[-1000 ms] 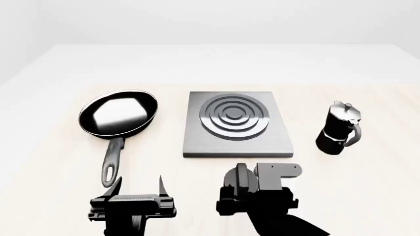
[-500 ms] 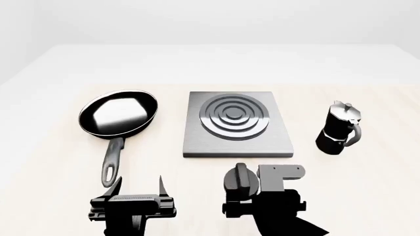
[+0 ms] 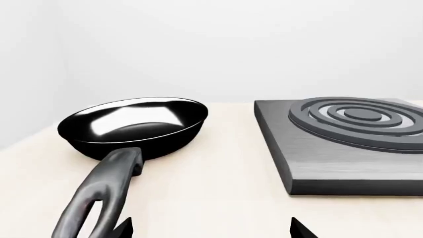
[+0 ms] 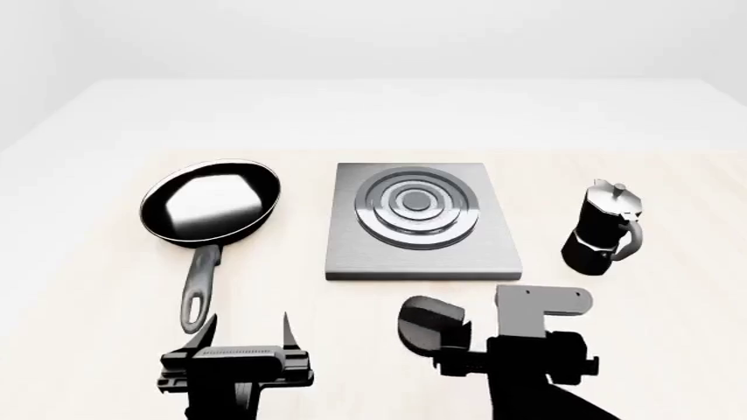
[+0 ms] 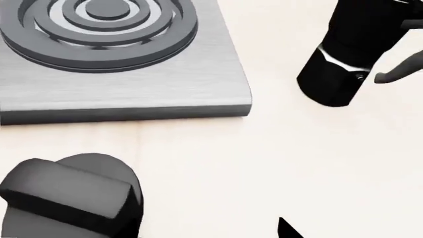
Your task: Turn on the stove and put the frying pan on it.
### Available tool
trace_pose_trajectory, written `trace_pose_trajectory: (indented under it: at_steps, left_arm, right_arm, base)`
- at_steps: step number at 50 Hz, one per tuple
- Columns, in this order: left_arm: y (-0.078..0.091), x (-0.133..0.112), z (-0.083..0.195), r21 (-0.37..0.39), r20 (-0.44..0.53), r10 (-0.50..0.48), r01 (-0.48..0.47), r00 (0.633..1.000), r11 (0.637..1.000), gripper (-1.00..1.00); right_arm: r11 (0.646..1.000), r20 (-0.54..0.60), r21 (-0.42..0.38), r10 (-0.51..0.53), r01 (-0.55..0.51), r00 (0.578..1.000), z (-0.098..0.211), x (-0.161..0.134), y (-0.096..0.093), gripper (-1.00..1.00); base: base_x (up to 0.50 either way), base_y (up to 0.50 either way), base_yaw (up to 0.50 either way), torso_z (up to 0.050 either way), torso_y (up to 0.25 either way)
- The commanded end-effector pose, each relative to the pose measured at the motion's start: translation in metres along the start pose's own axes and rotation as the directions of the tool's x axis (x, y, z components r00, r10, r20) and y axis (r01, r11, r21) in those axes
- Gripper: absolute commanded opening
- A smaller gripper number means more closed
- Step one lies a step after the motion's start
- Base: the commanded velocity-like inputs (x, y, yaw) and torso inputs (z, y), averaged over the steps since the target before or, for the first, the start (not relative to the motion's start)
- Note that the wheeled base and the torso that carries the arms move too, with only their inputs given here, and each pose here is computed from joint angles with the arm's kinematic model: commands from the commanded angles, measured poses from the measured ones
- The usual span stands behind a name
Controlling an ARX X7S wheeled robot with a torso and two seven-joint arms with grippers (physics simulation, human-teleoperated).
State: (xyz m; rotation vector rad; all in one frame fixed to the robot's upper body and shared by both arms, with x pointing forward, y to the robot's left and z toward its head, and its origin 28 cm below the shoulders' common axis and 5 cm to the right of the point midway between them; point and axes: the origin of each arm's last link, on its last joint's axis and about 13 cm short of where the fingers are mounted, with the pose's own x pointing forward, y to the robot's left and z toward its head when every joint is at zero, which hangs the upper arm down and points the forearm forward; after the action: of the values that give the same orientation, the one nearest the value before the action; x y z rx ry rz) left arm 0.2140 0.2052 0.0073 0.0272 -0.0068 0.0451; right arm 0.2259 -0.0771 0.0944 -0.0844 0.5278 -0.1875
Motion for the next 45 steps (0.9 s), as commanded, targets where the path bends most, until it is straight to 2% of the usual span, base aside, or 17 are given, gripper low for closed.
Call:
trace_pose_trajectory:
  at_steps: [1, 12, 13, 15, 16, 18, 19, 20, 23, 26, 28, 30, 32, 35, 41, 45]
  left_arm:
    - [0.0, 0.001, -0.001, -0.001, 0.0, 0.0, 0.0, 1.0, 1.0, 1.0]
    - [0.0, 0.0, 0.001, -0.001, 0.0, 0.001, -0.001, 1.0, 1.0, 1.0]
    - [0.0, 0.0, 0.0, 0.001, 0.0, 0.001, -0.001, 1.0, 1.0, 1.0]
    - [0.0, -0.001, 0.001, 0.0, 0.0, 0.001, -0.001, 1.0, 1.0, 1.0]
    - [0.0, -0.001, 0.002, -0.001, -0.001, 0.001, -0.001, 1.0, 1.0, 1.0]
    - [0.0, -0.001, 0.0, -0.001, -0.001, 0.0, 0.0, 1.0, 1.0, 1.0]
    - [0.0, -0.001, 0.001, 0.0, -0.001, 0.0, 0.0, 1.0, 1.0, 1.0]
    - [0.0, -0.001, 0.0, -0.001, -0.001, 0.0, 0.0, 1.0, 1.0, 1.0]
    - [0.0, -0.001, 0.001, -0.003, -0.002, 0.002, -0.002, 1.0, 1.0, 1.0]
    - [-0.001, -0.002, 0.003, -0.002, -0.001, 0.002, -0.002, 1.0, 1.0, 1.0]
    - [0.0, -0.002, 0.002, -0.001, 0.0, 0.002, -0.002, 1.0, 1.0, 1.0]
    - [-0.001, -0.002, 0.002, -0.001, 0.0, 0.002, -0.002, 1.0, 1.0, 1.0]
    - [-0.001, -0.003, 0.004, -0.001, 0.001, 0.002, -0.002, 1.0, 1.0, 1.0]
    - [-0.001, -0.002, 0.003, 0.001, 0.001, 0.001, -0.001, 1.0, 1.0, 1.0]
    - [-0.001, -0.002, 0.001, -0.001, 0.003, 0.0, 0.0, 1.0, 1.0, 1.0]
    - [-0.001, -0.003, 0.001, 0.006, 0.009, -0.001, 0.001, 1.0, 1.0, 1.0]
  right_arm:
    - [0.993, 0.027, 0.0, -0.117, 0.117, 0.993, 0.001, -0.002, -0.01, 1.0]
    - [0.962, 0.081, 0.037, -0.271, 0.269, 0.959, 0.0, 0.001, -0.021, 1.0]
    - [0.946, 0.129, 0.033, -0.325, 0.324, 0.937, 0.001, 0.002, -0.024, 1.0]
    - [0.941, 0.14, 0.042, -0.337, 0.335, 0.931, 0.0, 0.003, -0.025, 1.0]
    - [0.928, 0.188, 0.052, -0.372, 0.369, 0.909, 0.0, 0.003, -0.028, 1.0]
    - [0.917, 0.205, 0.028, -0.394, 0.397, 0.896, -0.002, 0.004, -0.03, 1.0]
    - [0.91, 0.239, 0.041, -0.411, 0.413, 0.88, -0.003, 0.005, -0.031, 1.0]
    - [0.897, 0.243, 0.01, -0.431, 0.442, 0.869, -0.006, 0.006, -0.033, 1.0]
    - [0.903, 0.248, 0.032, -0.423, 0.429, 0.872, -0.009, 0.007, -0.035, 1.0]
    - [0.905, 0.317, 0.042, -0.413, 0.423, 0.854, -0.012, 0.007, -0.037, 1.0]
    - [0.91, 0.354, 0.078, -0.407, 0.407, 0.842, -0.019, 0.012, -0.04, 1.0]
    - [0.903, 0.378, 0.074, -0.418, 0.423, 0.826, -0.024, 0.014, -0.042, 1.0]
    - [0.897, 0.384, 0.108, -0.435, 0.428, 0.814, -0.03, 0.017, -0.045, 1.0]
    - [0.891, 0.369, 0.128, -0.451, 0.436, 0.813, -0.038, 0.021, -0.049, 1.0]
    - [0.883, 0.425, 0.149, -0.464, 0.445, 0.778, -0.046, 0.024, -0.048, 1.0]
    - [0.861, 0.432, 0.185, -0.504, 0.474, 0.748, -0.06, 0.03, -0.05, 1.0]
  base:
    - [0.0, 0.0, 0.0, 0.0, 0.0]
    - [0.0, 0.0, 0.0, 0.0, 0.0]
    - [0.0, 0.0, 0.0, 0.0, 0.0]
    - [0.0, 0.0, 0.0, 0.0, 0.0]
    - [0.0, 0.0, 0.0, 0.0, 0.0]
    - [0.0, 0.0, 0.0, 0.0, 0.0]
    - [0.0, 0.0, 0.0, 0.0, 0.0]
    - [0.0, 0.0, 0.0, 0.0, 0.0]
    - [0.0, 0.0, 0.0, 0.0, 0.0]
    - [0.0, 0.0, 0.0, 0.0, 0.0]
    - [0.0, 0.0, 0.0, 0.0, 0.0]
    - [0.0, 0.0, 0.0, 0.0, 0.0]
    - [0.0, 0.0, 0.0, 0.0, 0.0]
    - [0.0, 0.0, 0.0, 0.0, 0.0]
    - [0.0, 0.0, 0.0, 0.0, 0.0]
    - [0.0, 0.0, 0.0, 0.0, 0.0]
